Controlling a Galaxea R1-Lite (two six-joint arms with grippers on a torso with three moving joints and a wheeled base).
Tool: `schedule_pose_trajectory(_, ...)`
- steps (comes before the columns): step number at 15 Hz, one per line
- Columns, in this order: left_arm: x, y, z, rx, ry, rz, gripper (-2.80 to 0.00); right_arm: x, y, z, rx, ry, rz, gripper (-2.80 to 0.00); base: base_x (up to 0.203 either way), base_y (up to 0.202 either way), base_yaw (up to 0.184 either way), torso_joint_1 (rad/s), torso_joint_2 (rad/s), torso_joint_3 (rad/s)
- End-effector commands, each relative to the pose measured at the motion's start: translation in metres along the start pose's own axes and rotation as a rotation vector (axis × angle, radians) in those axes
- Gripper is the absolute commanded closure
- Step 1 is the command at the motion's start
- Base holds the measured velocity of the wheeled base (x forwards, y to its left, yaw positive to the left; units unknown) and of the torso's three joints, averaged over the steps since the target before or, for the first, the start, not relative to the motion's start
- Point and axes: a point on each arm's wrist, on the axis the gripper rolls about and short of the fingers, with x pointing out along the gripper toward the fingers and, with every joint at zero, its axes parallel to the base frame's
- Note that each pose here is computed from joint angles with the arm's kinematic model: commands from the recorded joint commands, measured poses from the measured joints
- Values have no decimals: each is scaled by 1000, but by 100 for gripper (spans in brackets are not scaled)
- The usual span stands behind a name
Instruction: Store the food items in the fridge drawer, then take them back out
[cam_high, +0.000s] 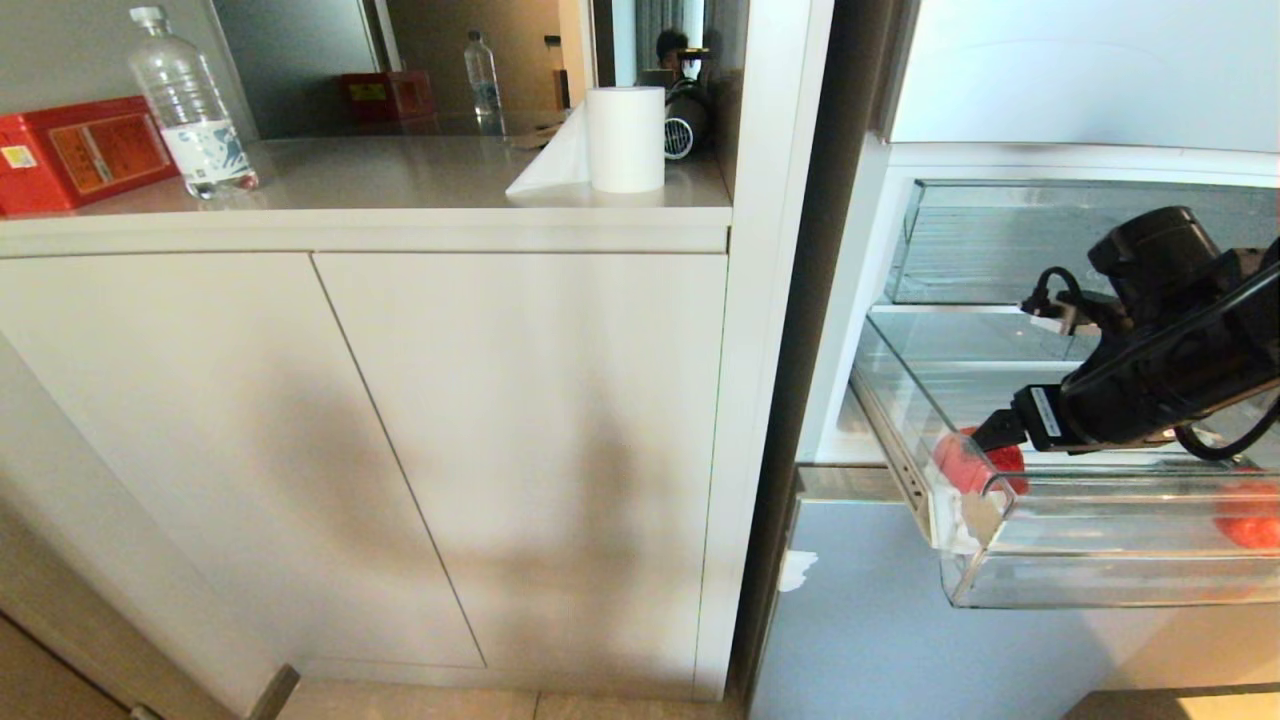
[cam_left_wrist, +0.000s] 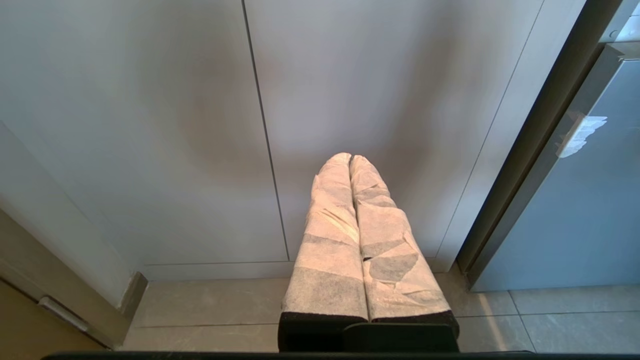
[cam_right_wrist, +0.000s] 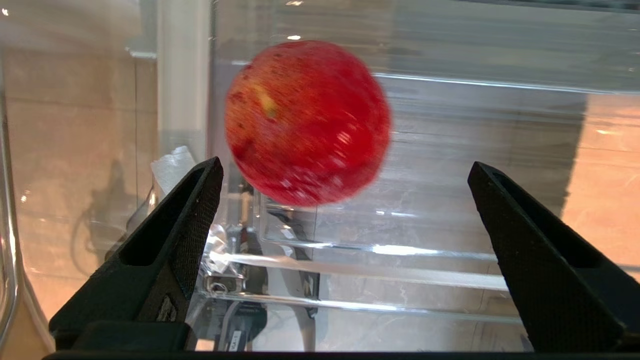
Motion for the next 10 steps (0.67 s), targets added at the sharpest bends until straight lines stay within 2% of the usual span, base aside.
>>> schedule_pose_trajectory(1, 0, 0, 0, 0, 2, 0, 0, 9, 2, -1, -6, 29, 3, -280, 0, 0, 0, 0, 0, 0)
schedule_pose_trajectory(10, 0, 0, 0, 0, 2, 0, 0, 32, 4, -1, -12, 74, 5, -280, 0, 0, 0, 0, 0, 0)
